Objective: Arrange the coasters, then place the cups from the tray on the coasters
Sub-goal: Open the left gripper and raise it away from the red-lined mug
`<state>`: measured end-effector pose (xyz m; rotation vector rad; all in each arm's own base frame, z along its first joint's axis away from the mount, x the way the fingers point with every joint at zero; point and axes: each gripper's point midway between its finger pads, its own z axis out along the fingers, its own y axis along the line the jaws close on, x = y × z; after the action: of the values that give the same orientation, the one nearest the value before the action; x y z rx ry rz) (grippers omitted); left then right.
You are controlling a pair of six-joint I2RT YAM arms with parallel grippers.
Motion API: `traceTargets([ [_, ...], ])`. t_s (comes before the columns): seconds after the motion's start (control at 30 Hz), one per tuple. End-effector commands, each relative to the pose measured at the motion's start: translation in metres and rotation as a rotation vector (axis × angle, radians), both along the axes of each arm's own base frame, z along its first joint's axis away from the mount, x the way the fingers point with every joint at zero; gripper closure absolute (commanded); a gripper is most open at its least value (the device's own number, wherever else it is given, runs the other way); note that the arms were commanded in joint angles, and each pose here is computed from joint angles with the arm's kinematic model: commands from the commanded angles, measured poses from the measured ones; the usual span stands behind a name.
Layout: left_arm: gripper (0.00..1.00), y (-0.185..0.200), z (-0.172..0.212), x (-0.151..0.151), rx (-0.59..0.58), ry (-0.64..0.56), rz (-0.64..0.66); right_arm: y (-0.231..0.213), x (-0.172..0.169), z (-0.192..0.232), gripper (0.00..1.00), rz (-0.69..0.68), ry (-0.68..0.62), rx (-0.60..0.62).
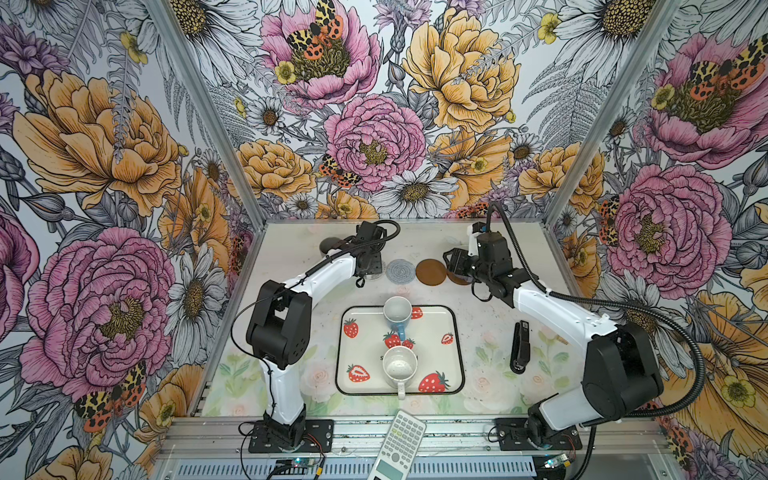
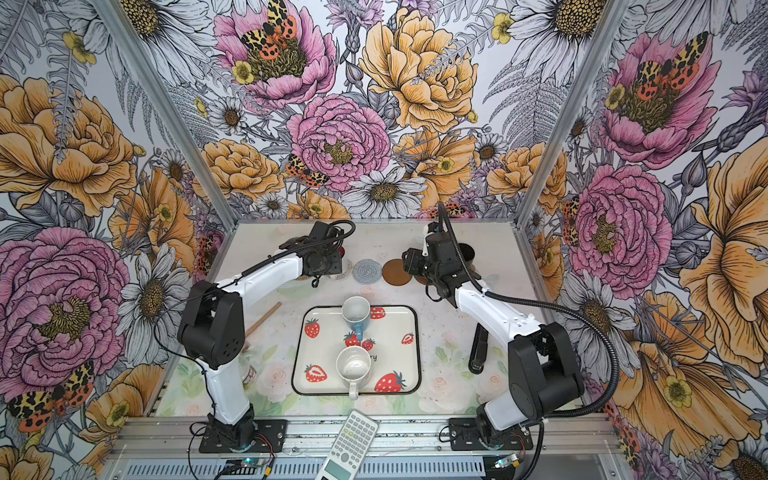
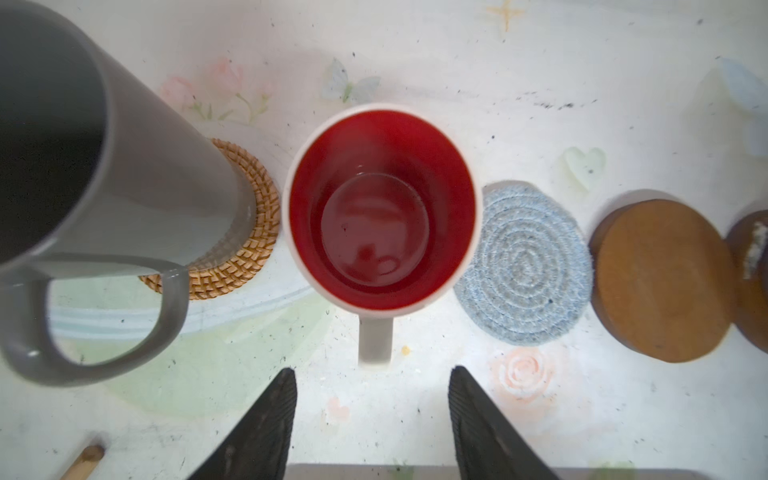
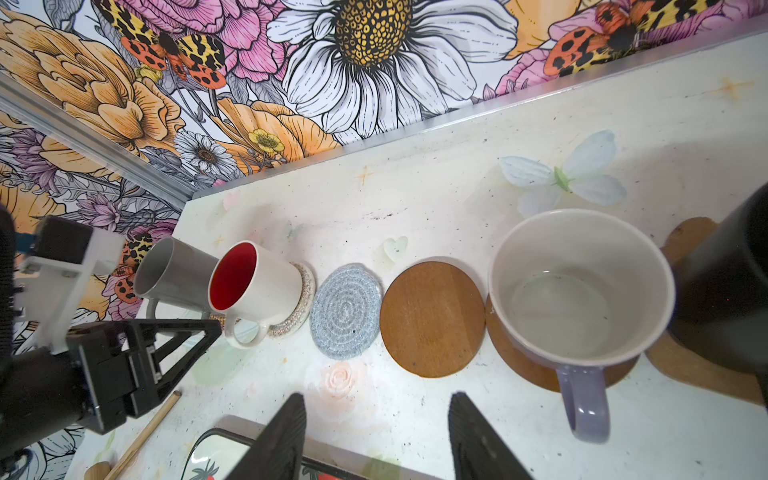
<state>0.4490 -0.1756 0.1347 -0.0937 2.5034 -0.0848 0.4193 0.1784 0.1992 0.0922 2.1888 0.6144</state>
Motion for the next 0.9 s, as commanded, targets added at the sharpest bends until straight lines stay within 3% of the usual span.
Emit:
traceTargets([
  [0.0,0.39,-0.003,0.043,-0.003,-0.059,-0.117,0.018,0.002,-0.003,0.017,0.43,-0.008,-0.048,0.02],
  [0.13,0.39,-0.001,0.076,-0.012,-0.1,-0.211,0.033,0.009,-0.008,0.025,0.43,0.013,-0.062,0.03],
  [0.4,0.37,-0.002,0.143,-0.033,-0.289,-0.459,0.041,0.03,-0.02,0.045,0.44,0.069,-0.095,0.058],
  [0.63,0.37,-0.003,0.156,-0.064,-0.389,-0.58,0.016,0.052,-0.032,0.047,0.45,0.14,-0.077,0.082],
  [0.87,0.36,0.008,0.147,-0.08,-0.389,-0.587,0.02,0.07,-0.046,0.043,0.45,0.184,-0.058,0.078],
])
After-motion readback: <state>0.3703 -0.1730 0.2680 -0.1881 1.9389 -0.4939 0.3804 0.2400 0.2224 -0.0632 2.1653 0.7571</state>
